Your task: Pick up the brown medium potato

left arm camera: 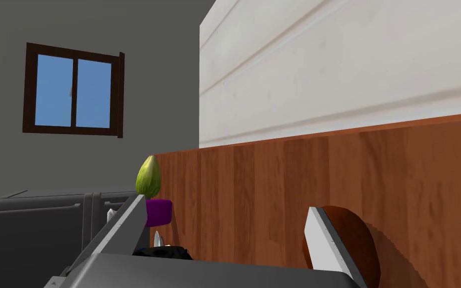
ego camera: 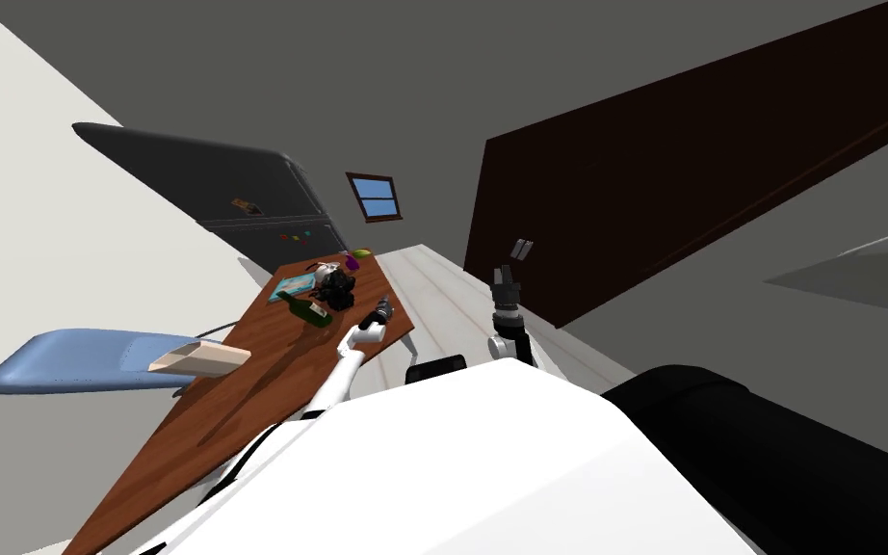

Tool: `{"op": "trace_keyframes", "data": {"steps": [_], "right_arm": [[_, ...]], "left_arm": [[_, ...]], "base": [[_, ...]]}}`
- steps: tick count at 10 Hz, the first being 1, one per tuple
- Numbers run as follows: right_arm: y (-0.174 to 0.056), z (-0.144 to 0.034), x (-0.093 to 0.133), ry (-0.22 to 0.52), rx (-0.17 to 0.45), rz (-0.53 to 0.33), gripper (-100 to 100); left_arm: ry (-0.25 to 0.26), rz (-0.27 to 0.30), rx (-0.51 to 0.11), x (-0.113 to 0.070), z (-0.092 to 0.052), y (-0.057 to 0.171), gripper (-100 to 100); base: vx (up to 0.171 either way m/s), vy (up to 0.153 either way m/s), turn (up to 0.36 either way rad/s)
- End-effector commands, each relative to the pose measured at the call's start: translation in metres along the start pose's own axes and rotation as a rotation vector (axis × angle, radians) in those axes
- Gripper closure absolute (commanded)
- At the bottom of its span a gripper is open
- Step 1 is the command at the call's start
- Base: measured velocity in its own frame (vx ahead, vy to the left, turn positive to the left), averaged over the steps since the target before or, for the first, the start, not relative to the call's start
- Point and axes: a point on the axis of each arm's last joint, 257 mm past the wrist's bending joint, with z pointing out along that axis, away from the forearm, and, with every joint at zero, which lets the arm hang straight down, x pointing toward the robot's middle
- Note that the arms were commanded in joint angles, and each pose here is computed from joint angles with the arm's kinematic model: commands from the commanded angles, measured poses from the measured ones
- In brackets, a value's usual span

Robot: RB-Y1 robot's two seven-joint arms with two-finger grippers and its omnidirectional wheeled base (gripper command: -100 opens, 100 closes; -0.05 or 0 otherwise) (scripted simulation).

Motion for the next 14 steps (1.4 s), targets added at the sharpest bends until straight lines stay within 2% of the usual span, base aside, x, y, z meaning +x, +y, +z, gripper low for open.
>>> {"op": "trace_keyframes", "data": {"steps": [1, 6, 7, 11, 14], "right_arm": [[0.000, 0.000, 0.000, 0.000, 0.000, 0.000, 0], [0.000, 0.000, 0.000, 0.000, 0.000, 0.000, 0], [0.000, 0.000, 0.000, 0.000, 0.000, 0.000, 0], [0.000, 0.000, 0.000, 0.000, 0.000, 0.000, 0], [0.000, 0.000, 0.000, 0.000, 0.000, 0.000, 0]], "left_arm": [[-0.017, -0.014, -0.037, -0.006, 0.005, 0.010, -100], [-0.078, -0.092, -0.156, -0.031, 0.015, 0.039, -100], [-0.082, -0.092, -0.164, -0.033, 0.015, 0.043, -100], [-0.141, -0.165, -0.267, -0.058, 0.016, 0.073, -100], [-0.183, -0.216, -0.339, -0.075, 0.011, 0.097, -100]], "base": [[-0.011, 0.036, -0.051], [-0.015, 0.044, -0.134], [-0.014, 0.052, -0.062], [-0.026, 0.070, -0.137], [-0.029, 0.097, -0.121]]}}
